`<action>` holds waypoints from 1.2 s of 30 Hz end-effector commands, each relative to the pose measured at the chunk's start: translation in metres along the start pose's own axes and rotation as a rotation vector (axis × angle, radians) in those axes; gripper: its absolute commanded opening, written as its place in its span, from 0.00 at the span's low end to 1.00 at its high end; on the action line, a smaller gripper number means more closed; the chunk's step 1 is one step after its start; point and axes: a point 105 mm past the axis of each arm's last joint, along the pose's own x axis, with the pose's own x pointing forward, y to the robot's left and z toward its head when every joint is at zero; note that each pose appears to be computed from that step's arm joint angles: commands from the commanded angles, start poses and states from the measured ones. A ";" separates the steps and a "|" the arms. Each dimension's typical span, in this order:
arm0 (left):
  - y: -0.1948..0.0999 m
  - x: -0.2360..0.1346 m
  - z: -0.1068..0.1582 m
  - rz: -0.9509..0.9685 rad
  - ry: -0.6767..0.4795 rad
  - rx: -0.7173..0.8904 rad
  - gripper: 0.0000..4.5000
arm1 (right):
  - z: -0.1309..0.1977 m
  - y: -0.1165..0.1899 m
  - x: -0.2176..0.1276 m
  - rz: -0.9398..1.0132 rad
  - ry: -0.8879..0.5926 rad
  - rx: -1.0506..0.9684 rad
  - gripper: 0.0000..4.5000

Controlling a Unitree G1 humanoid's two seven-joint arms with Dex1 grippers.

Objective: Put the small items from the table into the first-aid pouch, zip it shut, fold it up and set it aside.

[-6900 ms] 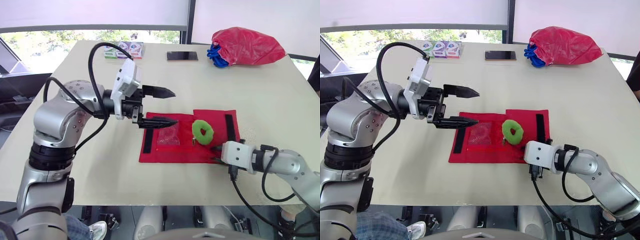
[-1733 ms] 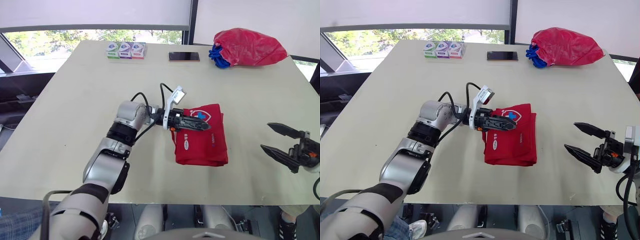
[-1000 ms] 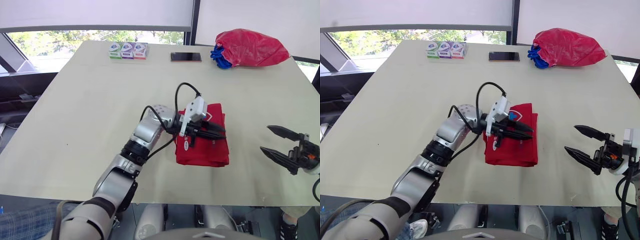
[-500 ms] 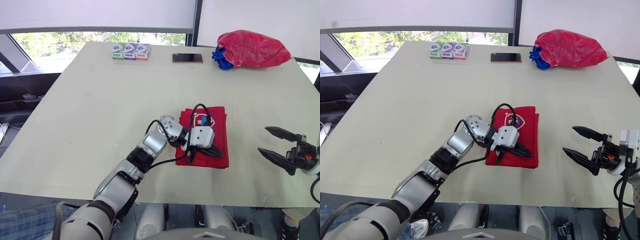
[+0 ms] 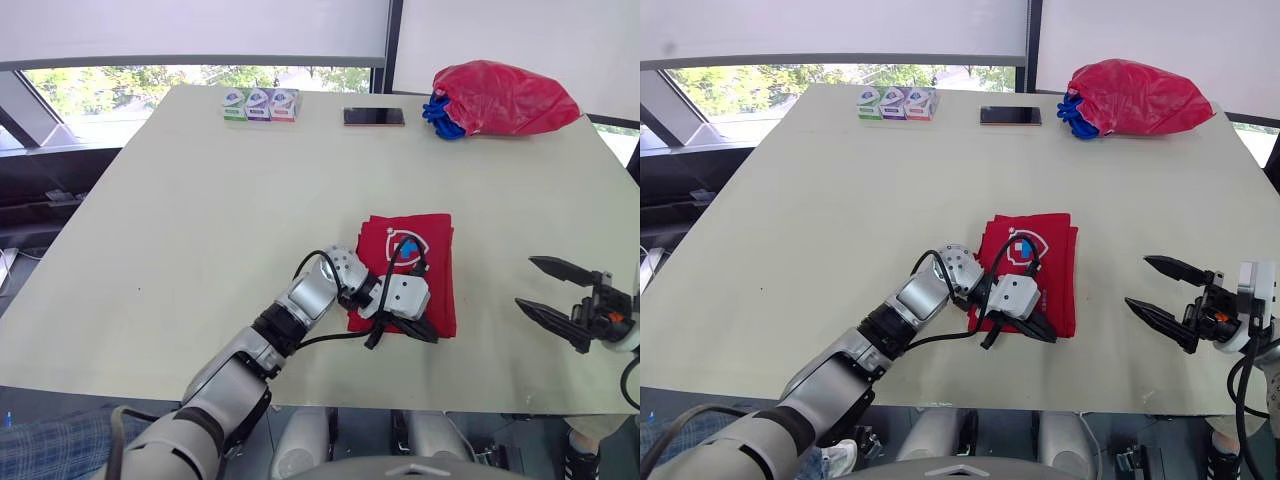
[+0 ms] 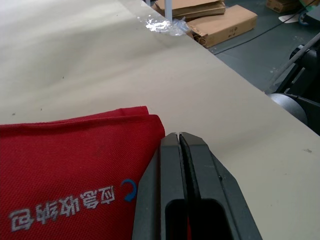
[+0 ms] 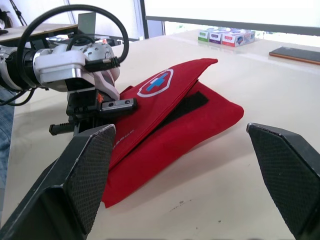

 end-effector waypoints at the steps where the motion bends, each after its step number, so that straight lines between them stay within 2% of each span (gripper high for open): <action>1: 0.025 -0.030 0.049 0.096 -0.195 0.007 0.02 | 0.009 0.000 -0.003 0.007 -0.006 -0.053 1.00; 4: 0.042 -0.048 0.068 0.165 -0.279 -0.031 0.02 | 0.008 0.000 -0.003 0.007 -0.006 -0.053 1.00; 7: 0.070 -0.065 0.073 0.293 -0.281 -0.044 0.02 | 0.006 0.000 -0.002 0.008 -0.010 -0.052 1.00; 11: 0.090 -0.062 0.031 0.394 -0.019 0.012 0.02 | 0.006 -0.002 -0.001 0.004 -0.014 -0.060 1.00; 13: 0.098 -0.058 0.013 0.431 0.074 0.015 0.02 | 0.007 -0.003 -0.001 0.001 -0.017 -0.067 1.00; 17: 0.111 -0.055 -0.006 0.528 0.123 -0.042 0.02 | 0.006 -0.002 -0.001 -0.003 -0.020 -0.072 1.00; 20: 0.109 -0.050 -0.020 0.535 0.163 -0.070 0.02 | 0.004 0.000 -0.004 -0.009 -0.014 -0.073 1.00; 23: 0.108 -0.048 -0.029 0.553 0.168 -0.109 0.02 | 0.001 0.001 -0.007 -0.012 0.000 -0.074 1.00; 29: 0.122 -0.055 -0.030 0.694 0.123 -0.238 0.02 | 0.000 0.001 -0.008 -0.014 0.006 -0.076 1.00; 34: 0.126 -0.068 -0.037 0.776 0.157 -0.240 0.02 | -0.001 -0.001 -0.005 -0.012 0.008 -0.078 1.00; 36: 0.128 -0.076 -0.034 0.806 0.129 -0.230 0.02 | -0.002 -0.003 -0.005 -0.012 0.011 -0.078 1.00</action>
